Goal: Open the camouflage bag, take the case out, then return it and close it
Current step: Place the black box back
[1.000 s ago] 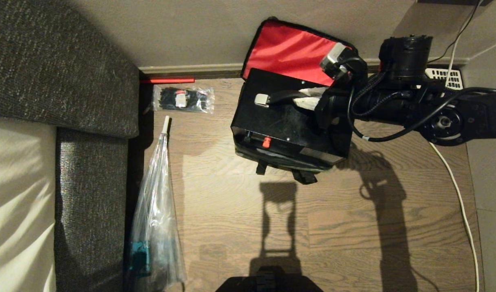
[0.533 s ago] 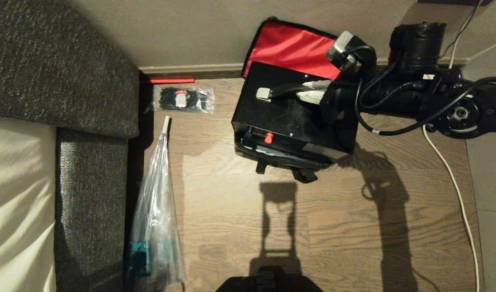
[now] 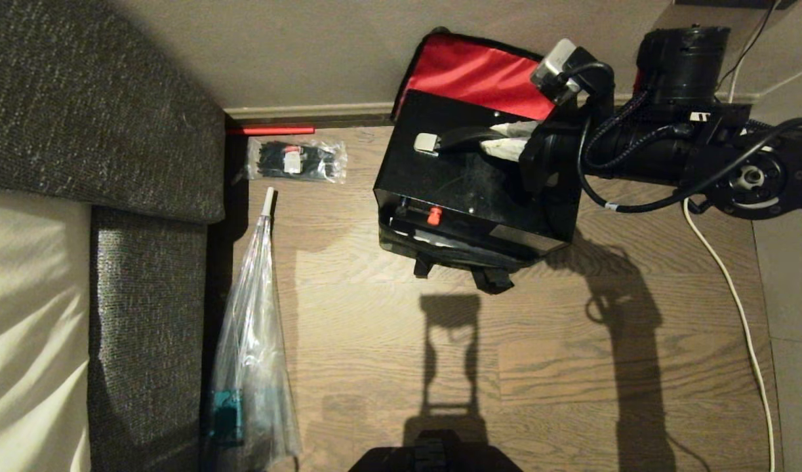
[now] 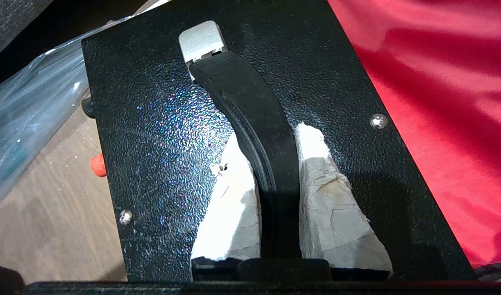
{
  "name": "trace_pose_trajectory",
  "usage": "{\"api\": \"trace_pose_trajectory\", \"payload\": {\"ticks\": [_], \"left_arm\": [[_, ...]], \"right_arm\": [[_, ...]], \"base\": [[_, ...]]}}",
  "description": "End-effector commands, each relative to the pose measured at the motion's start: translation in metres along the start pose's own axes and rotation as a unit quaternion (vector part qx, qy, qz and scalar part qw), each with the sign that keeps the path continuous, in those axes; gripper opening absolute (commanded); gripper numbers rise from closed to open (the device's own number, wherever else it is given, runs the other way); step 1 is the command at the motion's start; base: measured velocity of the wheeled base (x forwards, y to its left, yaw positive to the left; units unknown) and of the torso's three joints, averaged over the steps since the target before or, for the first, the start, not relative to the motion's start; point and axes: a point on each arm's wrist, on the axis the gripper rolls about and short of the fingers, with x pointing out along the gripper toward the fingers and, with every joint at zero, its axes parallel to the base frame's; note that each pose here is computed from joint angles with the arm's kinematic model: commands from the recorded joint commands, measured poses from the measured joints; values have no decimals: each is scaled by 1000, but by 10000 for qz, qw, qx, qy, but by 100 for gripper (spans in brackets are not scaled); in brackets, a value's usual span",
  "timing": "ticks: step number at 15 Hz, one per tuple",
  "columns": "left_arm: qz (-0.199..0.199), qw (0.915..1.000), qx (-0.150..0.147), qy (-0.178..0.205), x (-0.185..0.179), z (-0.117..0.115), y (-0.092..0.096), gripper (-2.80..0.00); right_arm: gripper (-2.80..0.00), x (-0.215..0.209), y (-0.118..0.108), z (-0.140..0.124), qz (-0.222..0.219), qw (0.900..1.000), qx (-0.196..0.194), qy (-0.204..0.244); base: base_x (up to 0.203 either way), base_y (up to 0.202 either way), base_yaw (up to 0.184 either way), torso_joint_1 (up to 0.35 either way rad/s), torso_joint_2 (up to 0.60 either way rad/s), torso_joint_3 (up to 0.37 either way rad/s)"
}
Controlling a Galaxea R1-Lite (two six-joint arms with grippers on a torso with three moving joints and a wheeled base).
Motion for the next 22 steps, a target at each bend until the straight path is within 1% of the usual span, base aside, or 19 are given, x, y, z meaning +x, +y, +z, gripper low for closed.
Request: {"api": "trace_pose_trajectory", "payload": {"ticks": [1,4,7,10,12,17,20,22], "left_arm": [[5,10000,0,-9,0,0,0,-280],[5,10000,0,-9,0,0,0,-280],[5,10000,0,-9,0,0,0,-280],[5,10000,0,-6,0,0,0,-280],[5,10000,0,-9,0,0,0,-280],[5,10000,0,-7,0,0,0,-280],[5,10000,0,-9,0,0,0,-280],[5,10000,0,-9,0,0,0,-280]], "right_arm": [[-280,4,1,-6,97,9999,28,12],[-280,6,3,-9,156,9998,72,34],[-280,8,4,-10,286,9995,87,-35],[-280,12,5,-18,315,9994,141,17],[-280,15,7,-27,362,9991,186,129],[-280,17,1,-36,302,9992,163,218],[-280,19,1,-40,294,9991,157,244],[-280,23,3,-48,336,9988,185,314]], "base": [[0,0,0,0,0,0],[0,0,0,0,0,0],[0,0,0,0,0,0],[0,0,0,0,0,0],[0,0,0,0,0,0],[0,0,0,0,0,0],[0,0,0,0,0,0],[0,0,0,0,0,0]]}}
